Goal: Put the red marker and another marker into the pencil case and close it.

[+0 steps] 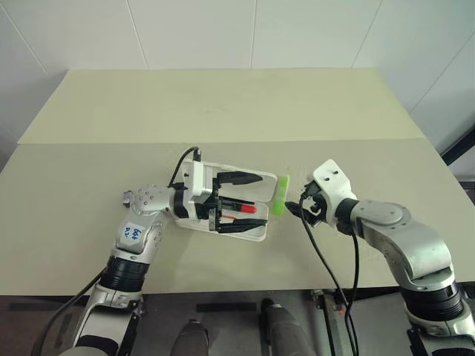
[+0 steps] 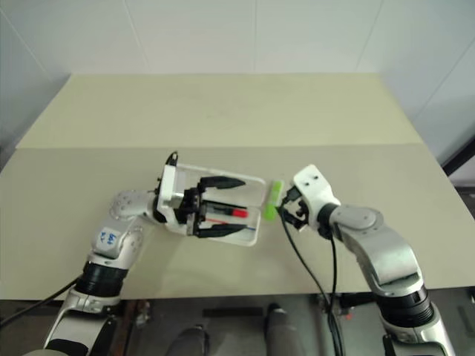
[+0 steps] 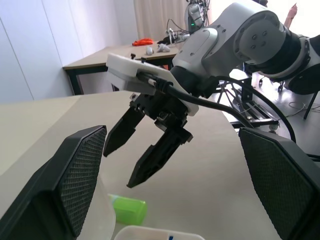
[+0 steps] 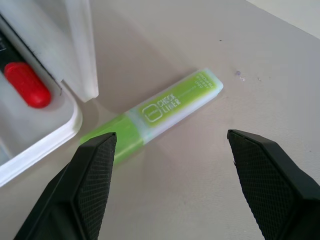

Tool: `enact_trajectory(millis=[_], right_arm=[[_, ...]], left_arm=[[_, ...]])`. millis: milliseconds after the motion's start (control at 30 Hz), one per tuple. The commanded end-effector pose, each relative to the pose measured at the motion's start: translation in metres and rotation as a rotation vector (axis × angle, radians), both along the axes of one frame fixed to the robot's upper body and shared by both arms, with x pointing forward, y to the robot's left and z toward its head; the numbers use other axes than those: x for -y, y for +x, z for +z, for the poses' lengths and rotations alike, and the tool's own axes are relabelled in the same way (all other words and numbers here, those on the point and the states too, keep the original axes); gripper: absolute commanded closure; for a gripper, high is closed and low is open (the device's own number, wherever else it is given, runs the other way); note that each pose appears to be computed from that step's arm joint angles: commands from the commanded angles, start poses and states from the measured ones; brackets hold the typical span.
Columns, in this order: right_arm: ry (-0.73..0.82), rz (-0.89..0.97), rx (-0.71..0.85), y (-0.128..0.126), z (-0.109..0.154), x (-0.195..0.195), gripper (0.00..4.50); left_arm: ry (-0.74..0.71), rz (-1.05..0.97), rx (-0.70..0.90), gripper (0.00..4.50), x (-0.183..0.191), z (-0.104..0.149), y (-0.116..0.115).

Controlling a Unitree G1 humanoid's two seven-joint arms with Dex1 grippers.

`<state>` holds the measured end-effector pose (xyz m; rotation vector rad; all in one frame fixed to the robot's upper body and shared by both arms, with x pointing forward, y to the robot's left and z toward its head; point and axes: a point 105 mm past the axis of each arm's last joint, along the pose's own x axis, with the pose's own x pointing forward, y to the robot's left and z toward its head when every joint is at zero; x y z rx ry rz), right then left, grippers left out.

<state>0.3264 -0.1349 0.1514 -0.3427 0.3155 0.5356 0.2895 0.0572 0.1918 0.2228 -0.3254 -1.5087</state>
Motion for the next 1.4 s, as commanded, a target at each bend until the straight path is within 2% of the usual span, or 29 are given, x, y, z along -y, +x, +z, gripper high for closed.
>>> enact_trajectory(millis=[33, 700, 1267, 1400], right_arm=[[0.021, -0.031, 0.052, 0.005, 0.01, -0.006, 0.75], [0.005, -0.111, 0.018, 0.025, -0.015, -0.005, 0.75], [-0.017, -0.092, -0.064, 0.02, -0.032, -0.012, 0.75], [-0.003, -0.085, -0.062, 0.02, -0.025, -0.015, 0.75]], left_arm=[[0.0, -0.003, 0.04, 0.0, -0.001, 0.006, 0.0], [-0.007, 0.025, 0.053, 0.0, -0.003, 0.01, 0.002], [-0.01, 0.035, 0.06, 0.0, -0.004, 0.01, 0.001], [-0.01, 0.034, 0.059, 0.0, -0.003, 0.01, 0.001]])
